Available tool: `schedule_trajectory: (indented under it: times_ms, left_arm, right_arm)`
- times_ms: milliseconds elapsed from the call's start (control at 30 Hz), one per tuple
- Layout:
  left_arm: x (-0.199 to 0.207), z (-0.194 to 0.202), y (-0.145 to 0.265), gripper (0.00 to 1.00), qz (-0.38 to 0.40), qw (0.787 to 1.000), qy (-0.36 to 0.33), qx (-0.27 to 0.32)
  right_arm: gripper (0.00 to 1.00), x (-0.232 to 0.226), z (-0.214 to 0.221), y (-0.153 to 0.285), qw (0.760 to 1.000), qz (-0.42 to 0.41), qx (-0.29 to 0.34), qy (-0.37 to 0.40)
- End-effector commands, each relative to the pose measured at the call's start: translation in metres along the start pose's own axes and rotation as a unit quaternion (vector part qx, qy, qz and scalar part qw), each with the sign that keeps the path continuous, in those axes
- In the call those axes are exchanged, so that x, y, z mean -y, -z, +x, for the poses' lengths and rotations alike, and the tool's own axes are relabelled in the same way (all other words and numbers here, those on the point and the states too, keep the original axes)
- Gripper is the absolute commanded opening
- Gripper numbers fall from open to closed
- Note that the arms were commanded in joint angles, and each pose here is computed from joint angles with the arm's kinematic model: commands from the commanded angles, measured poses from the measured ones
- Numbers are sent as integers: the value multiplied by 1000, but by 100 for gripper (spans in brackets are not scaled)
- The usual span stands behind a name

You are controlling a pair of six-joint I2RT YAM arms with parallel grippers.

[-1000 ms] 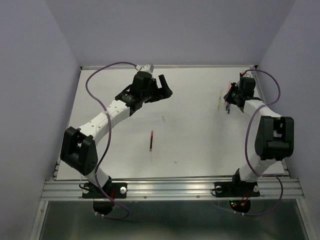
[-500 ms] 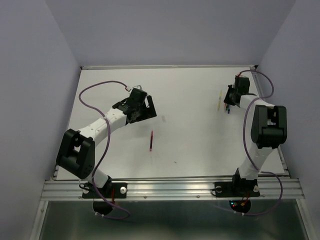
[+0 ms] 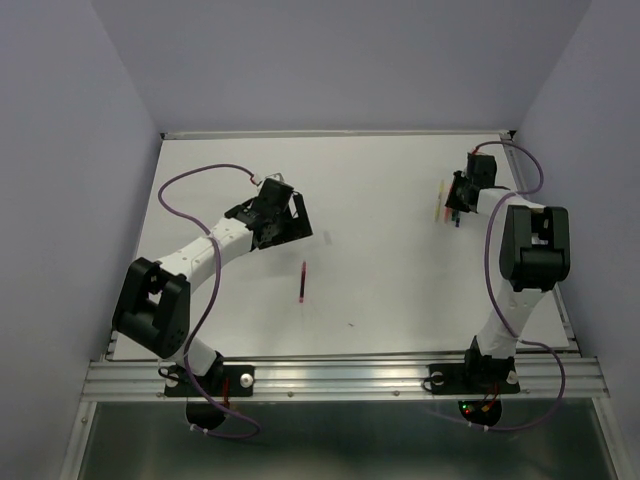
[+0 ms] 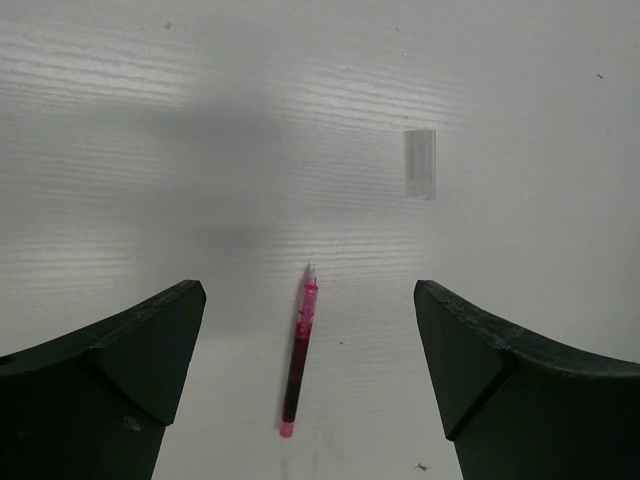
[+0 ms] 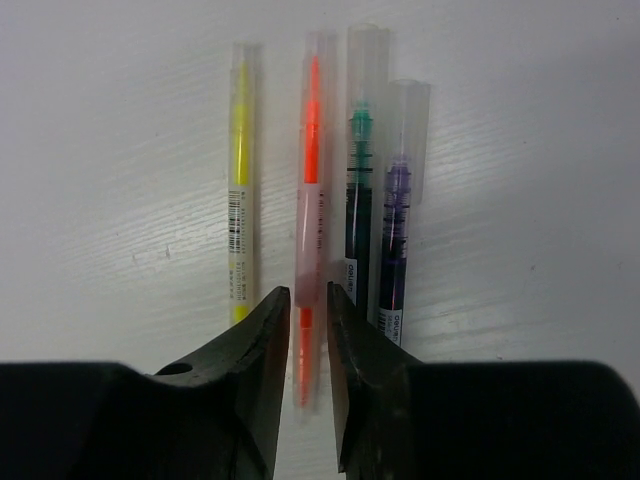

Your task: Insert the pens into the pen caps

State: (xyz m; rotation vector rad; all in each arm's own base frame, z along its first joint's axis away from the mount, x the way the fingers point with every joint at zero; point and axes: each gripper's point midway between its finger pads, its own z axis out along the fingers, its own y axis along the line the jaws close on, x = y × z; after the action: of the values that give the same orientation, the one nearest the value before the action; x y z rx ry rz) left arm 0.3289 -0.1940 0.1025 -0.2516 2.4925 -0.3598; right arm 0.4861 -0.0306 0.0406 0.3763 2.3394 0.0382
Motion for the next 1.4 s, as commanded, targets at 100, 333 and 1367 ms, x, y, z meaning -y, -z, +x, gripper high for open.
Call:
schedule_trajectory:
  times_ms: [100,333,1367]
  left_arm:
    - [-6,1,9,99,4,1000,-3,7]
    - [-10,14,7,99,6,1000,-4,-8]
    - [-21,111,-19,72,-75,985,-89,-131]
  right_arm:
    - [31,-8,-21,2,1000,-8,26,-6]
    - [30,-8,-26,13,999,-9,34,-8]
    - [100,-12,-76,134,982,-33,180,-53]
